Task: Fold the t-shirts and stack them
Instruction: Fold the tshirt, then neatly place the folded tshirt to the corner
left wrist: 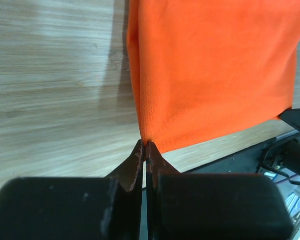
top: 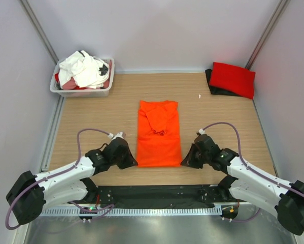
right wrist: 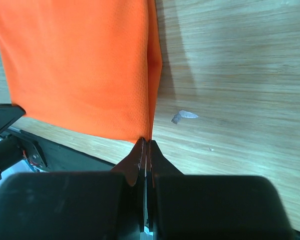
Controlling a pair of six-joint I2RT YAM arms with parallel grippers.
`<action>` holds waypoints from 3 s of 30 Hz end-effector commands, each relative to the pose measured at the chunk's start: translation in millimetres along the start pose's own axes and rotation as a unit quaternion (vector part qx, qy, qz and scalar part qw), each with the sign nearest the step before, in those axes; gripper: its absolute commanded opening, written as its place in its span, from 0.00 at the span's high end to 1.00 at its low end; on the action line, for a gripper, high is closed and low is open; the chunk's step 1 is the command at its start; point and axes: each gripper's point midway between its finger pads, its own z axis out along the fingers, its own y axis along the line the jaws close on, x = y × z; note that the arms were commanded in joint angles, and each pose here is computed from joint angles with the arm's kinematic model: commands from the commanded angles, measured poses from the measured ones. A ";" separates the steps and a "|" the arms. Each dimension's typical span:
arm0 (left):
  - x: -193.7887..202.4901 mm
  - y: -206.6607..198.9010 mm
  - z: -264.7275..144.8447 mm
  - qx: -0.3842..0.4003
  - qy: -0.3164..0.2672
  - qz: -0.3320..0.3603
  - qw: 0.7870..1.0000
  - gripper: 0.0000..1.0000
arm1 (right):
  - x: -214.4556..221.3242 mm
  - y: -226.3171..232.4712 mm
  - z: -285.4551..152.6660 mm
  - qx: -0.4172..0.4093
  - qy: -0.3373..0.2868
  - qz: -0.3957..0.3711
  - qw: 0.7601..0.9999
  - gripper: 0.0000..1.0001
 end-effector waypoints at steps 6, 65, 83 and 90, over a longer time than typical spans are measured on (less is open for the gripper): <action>-44.7 -53.3 -40.2 0.008 -0.043 0.029 0.999 1.00 | -44.6 51.3 -37.9 -0.018 -0.062 -0.035 0.997 0.99; -307.0 -56.0 78.1 -0.053 -0.005 0.004 0.999 0.17 | -329.4 76.0 109.0 -0.083 -0.074 -0.046 0.993 0.37; -306.7 -62.9 157.7 0.014 0.037 0.045 0.998 0.49 | -228.7 71.0 115.3 -0.130 -0.046 -0.027 0.990 0.43; -287.7 -59.3 155.8 0.005 0.023 0.070 0.997 0.99 | -223.0 55.5 83.0 -0.075 -0.070 -0.060 0.993 0.30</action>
